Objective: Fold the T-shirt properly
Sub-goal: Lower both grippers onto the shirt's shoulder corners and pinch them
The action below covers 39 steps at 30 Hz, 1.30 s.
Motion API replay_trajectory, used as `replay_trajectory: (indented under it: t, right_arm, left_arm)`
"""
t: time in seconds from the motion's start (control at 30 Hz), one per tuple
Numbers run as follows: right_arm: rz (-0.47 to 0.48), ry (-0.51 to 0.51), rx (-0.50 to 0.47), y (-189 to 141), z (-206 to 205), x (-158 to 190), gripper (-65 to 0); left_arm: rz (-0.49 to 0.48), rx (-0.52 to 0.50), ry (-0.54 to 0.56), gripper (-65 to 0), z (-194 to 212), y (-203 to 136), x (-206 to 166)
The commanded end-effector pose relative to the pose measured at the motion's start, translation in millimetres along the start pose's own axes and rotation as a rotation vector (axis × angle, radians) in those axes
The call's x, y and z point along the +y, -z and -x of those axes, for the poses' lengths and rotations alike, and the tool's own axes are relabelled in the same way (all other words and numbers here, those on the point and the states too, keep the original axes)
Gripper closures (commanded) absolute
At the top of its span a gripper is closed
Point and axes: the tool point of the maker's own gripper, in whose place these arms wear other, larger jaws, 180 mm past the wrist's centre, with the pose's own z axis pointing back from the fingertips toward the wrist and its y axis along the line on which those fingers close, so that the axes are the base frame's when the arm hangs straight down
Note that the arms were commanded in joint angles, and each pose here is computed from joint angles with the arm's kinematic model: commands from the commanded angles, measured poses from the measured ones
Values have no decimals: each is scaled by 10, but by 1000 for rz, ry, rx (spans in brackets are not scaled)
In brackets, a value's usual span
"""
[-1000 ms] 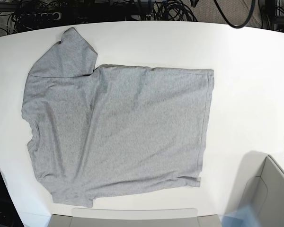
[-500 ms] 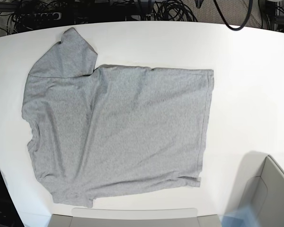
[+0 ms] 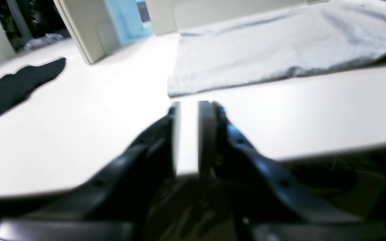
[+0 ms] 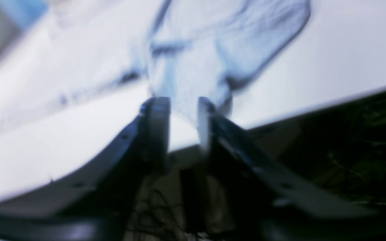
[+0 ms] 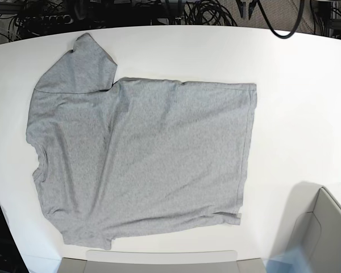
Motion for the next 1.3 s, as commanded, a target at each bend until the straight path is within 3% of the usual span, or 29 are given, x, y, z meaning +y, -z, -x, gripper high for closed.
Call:
replay_trajectory:
  t: [0.0, 0.2, 0.33, 0.53, 0.87, 1.0, 1.27]
  right_arm:
    - [25, 22, -4, -56, -71, -58, -222]
    - [103, 124, 123, 50, 41, -360, -232]
    - [155, 196, 148, 168, 103, -483, -231]
    - [124, 202, 134, 334, 70, -435, -231]
    - [62, 231, 208, 697, 221, -276, -231]
    - [73, 264, 216, 736, 307, -205, -231]
    - [136, 244, 281, 723, 600, -434, -231]
  left_arm:
    - [0, -34, 7, -145, -96, 0, 28]
    - [-2, -55, 6, -158, -149, 52, 27]
    - [0, -26, 4, -158, -98, 55, 18]
    - [1, 1, 1, -158, -42, 73, 9]
    - [-2, 1, 7, -158, -38, 78, 20]
    - [-3, 0, 10, -158, -38, 84, 29]
    - [-8, -20, 4, -160, -105, 182, 29]
